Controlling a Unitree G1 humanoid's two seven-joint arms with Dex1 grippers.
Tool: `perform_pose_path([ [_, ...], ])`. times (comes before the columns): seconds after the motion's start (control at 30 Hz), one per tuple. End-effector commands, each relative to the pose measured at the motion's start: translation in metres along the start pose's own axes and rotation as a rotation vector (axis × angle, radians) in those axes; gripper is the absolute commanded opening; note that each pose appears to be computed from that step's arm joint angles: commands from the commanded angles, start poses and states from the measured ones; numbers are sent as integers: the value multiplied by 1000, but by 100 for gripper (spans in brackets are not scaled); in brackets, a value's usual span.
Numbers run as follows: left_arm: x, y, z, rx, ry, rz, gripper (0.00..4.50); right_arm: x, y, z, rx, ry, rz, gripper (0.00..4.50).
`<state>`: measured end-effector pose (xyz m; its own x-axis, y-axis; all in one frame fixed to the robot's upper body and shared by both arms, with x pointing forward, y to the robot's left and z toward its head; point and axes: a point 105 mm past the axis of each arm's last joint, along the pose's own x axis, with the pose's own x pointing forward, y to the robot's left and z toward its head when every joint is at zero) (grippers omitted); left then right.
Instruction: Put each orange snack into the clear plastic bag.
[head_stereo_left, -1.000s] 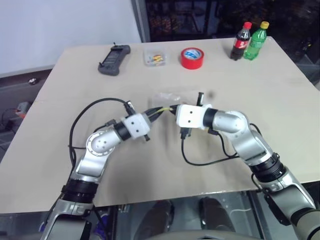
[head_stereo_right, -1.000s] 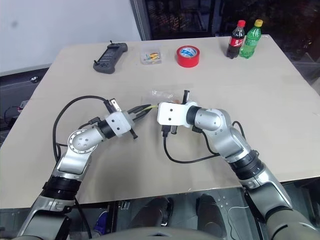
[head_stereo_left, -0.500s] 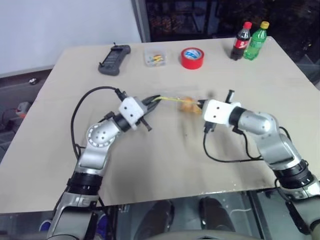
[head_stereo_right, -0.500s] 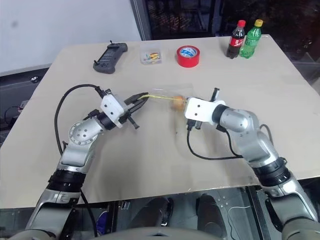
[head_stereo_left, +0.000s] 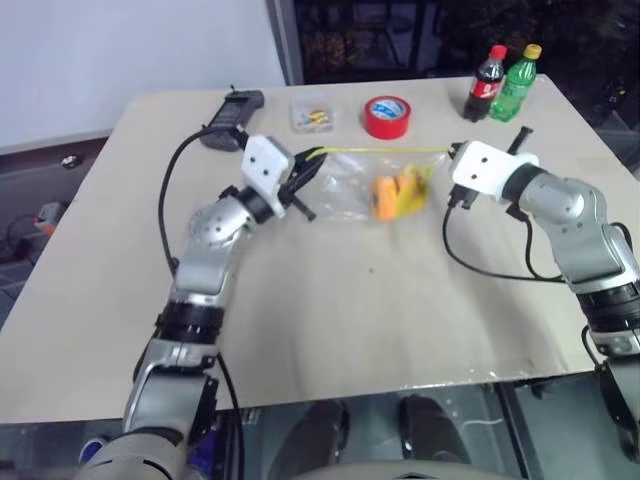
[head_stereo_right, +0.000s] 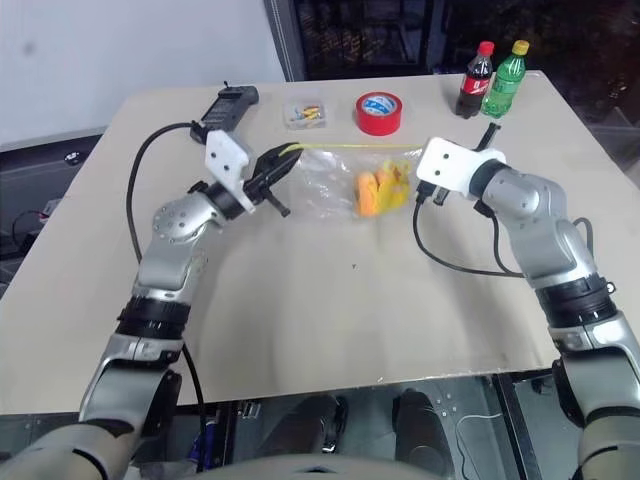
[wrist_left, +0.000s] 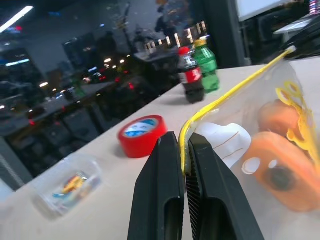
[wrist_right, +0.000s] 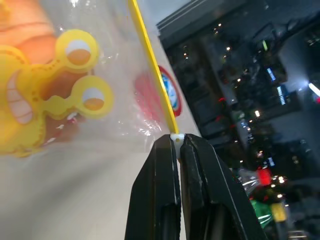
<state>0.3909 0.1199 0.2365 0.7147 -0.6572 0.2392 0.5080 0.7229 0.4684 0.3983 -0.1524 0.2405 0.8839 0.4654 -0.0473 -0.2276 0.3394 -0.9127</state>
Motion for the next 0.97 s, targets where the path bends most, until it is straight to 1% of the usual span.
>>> perform_pose_path([
  [0.03,-15,24,11,104,-9,54,0,-31,-30,-35,-32,117,-55,1],
  [0.13,-28,-4,-3,164,36,-72,0,-46,-5,-29,-13,91,26,1],
  [0.17,-33,-13,-10,190,56,-103,0,-50,7,-28,-6,86,61,1],
  [0.23,-50,-37,-31,237,129,-183,0,-60,42,-26,28,79,151,1],
  [0.27,-58,-47,-39,242,158,-223,0,-64,58,-26,44,80,186,34],
  [0.3,-68,-60,-47,232,187,-273,36,-67,73,-28,65,82,217,71],
  [0.33,-76,-69,-53,216,209,-312,73,-69,86,-31,83,88,239,88],
  [0.37,-85,-76,-54,178,220,-328,101,-75,98,-37,108,102,261,140],
  [0.4,-90,-80,-54,152,226,-335,130,-79,106,-41,125,112,274,170],
  [0.43,-100,-80,-53,123,243,-341,175,-87,111,-47,159,129,282,215],
  [0.47,-106,-79,-52,106,256,-346,218,-93,113,-50,181,139,285,258],
  [0.53,-126,-66,-48,-8,288,-315,294,-115,105,-61,303,170,255,332],
  [0.57,-131,-63,-46,-42,296,-309,324,-122,102,-63,340,176,244,363],
  [0.6,-143,-58,-41,-103,304,-309,376,-135,98,-65,415,180,249,416],
  [0.63,-150,-56,-38,-139,308,-314,421,-144,96,-65,461,178,257,450],
  [0.67,-157,-52,-34,-170,307,-307,443,-152,93,-63,521,168,262,450],
  [0.7,-170,-47,-30,-202,324,-310,443,-165,89,-60,578,153,282,450],
  [0.77,-186,-35,-22,-258,345,-292,443,-180,78,-55,638,126,292,450],
  [0.87,-195,-26,-16,-289,363,-284,443,-183,66,-47,680,86,280,450],
  [0.97,-197,-19,-14,-281,375,-281,443,-180,62,-38,710,52,289,450],
])
